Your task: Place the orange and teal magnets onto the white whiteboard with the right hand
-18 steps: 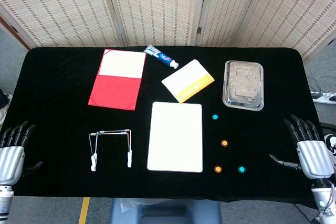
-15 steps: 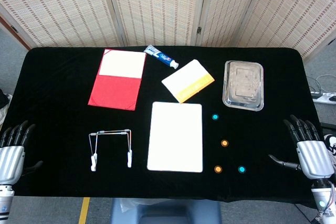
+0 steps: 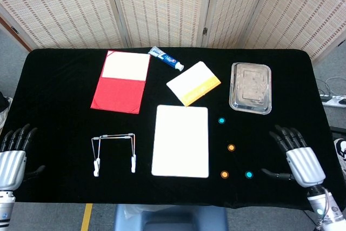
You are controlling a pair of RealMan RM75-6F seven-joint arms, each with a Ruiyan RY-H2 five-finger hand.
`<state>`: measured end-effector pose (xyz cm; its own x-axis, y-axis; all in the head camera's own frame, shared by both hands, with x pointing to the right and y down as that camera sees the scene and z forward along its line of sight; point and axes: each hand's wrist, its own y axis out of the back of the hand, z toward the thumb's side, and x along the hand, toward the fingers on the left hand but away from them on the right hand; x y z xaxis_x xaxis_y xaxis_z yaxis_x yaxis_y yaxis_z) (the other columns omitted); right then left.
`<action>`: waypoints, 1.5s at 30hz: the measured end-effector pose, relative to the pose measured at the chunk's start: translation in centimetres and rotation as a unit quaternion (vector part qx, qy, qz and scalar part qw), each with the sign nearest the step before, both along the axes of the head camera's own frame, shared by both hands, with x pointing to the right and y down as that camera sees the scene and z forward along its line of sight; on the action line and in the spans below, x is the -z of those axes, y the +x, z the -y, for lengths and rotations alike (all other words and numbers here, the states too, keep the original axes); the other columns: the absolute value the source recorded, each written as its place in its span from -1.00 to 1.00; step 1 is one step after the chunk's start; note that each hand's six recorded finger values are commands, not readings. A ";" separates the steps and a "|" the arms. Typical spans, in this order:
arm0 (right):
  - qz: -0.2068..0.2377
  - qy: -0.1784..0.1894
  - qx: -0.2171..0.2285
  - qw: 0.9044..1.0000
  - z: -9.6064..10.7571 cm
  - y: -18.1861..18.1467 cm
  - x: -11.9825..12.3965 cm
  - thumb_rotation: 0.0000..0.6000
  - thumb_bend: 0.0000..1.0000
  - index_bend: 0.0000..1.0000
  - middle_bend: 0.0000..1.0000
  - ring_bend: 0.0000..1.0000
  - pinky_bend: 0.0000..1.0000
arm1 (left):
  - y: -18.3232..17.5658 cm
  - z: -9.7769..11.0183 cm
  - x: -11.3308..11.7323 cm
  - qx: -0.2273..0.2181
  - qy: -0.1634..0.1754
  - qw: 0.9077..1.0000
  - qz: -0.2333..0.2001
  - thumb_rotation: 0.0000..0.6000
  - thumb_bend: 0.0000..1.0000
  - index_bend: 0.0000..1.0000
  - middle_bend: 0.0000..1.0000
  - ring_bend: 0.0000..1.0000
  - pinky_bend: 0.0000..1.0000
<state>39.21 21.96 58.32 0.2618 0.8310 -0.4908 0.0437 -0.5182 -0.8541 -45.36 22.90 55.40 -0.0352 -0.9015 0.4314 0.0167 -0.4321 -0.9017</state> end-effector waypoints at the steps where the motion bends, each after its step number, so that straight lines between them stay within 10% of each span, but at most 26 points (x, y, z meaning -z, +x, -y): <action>1: 0.003 -0.006 0.010 1.000 -0.1 -0.5 -0.4 -0.06 -0.58 -0.42 -0.85 -0.99 -1.00 | 0.0 0.0 0.0 0.000 0.000 1.000 0.000 1.00 -0.82 -1.00 -1.00 -1.00 -1.00; 14: 0.025 -0.077 0.176 0.981 -2.0 -8.8 -6.6 0.00 -0.48 -0.25 -0.84 -1.00 -1.00 | -0.9 -0.8 0.2 0.010 -0.005 1.000 -0.004 1.00 -0.82 -1.00 -1.00 -1.00 -1.00; 23: 0.008 -0.083 0.254 0.964 -3.6 -10.5 -8.8 1.00 -0.46 -0.37 -0.96 -1.00 -1.00 | -1.3 -1.0 0.1 0.014 -0.007 1.000 -0.002 1.00 -0.82 -1.00 -1.00 -1.00 -1.00; 45: 0.025 -0.086 0.238 0.967 -4.2 -10.0 -10.6 1.00 -0.38 -0.16 -0.82 -1.00 -1.00 | -1.1 -0.9 0.2 0.013 -0.009 1.000 -0.004 1.00 -0.82 -1.00 -1.00 -1.00 -1.00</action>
